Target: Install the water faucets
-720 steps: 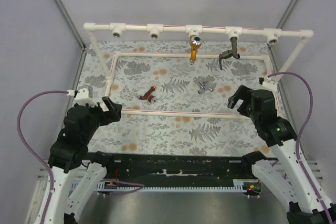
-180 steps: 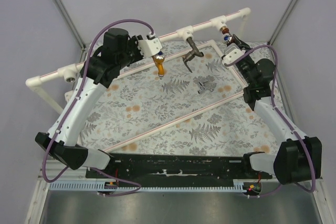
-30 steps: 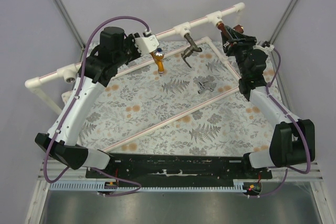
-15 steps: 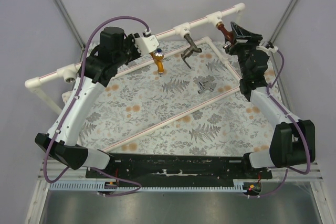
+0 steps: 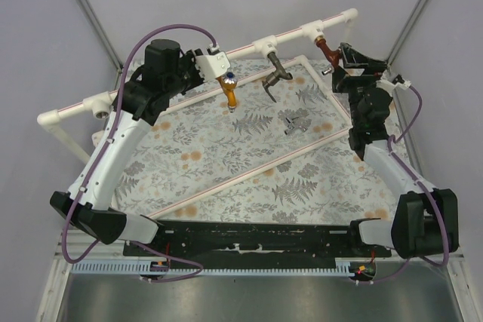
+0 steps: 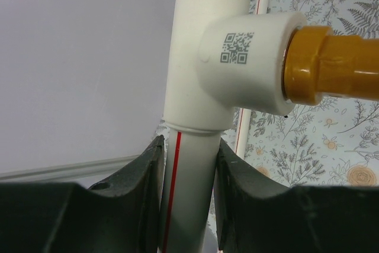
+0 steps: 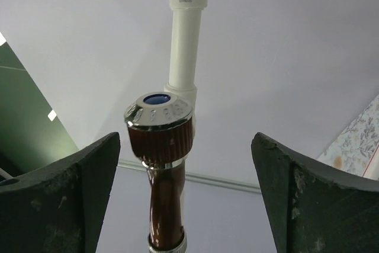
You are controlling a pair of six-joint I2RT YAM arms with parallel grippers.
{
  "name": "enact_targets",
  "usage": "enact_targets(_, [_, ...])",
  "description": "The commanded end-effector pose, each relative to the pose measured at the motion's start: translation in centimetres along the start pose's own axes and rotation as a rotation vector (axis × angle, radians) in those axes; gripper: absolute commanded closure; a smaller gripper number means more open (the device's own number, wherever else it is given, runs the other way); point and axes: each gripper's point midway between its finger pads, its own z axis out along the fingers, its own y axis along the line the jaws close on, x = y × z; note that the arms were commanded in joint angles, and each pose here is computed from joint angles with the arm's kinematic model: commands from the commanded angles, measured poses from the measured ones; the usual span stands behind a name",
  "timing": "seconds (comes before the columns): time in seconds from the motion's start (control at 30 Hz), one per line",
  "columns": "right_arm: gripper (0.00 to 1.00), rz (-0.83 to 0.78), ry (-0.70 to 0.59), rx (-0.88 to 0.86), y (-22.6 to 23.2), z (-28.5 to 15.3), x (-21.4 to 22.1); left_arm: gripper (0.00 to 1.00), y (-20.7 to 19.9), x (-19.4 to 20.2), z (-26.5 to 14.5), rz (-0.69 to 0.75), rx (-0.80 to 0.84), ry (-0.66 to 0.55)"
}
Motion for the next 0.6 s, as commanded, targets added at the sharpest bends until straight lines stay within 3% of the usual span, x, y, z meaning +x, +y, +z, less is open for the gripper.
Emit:
enact_targets(0.0, [0.02, -0.125, -0.018, -0.108, 3.2, -2.1, -0.9, 0.98, -5.0, -0.4, 0.1, -0.199, 0.174, 0.003])
enact_targets(0.17, [0.02, -0.292, 0.005, -0.125, 4.1, -4.1, -1.7, 0.98, -5.1, -0.2, 0.2, -0.199, 0.174, 0.01])
enact_targets(0.27, [0.02, -0.527, 0.074, -0.124, 4.6, -5.4, -1.3, 0.98, -5.1, -0.3, 0.2, -0.202, 0.173, 0.004])
enact_targets(0.43, [0.02, -1.276, 0.256, -0.196, 5.2, -7.8, -0.5, 0.98, -5.2, -0.4, 0.1, -0.207, 0.172, -0.007])
enact_targets(0.57, [0.02, -1.888, 0.272, -0.296, 4.8, -8.8, -2.4, 0.98, -5.4, -0.4, 0.2, -0.21, 0.171, -0.01])
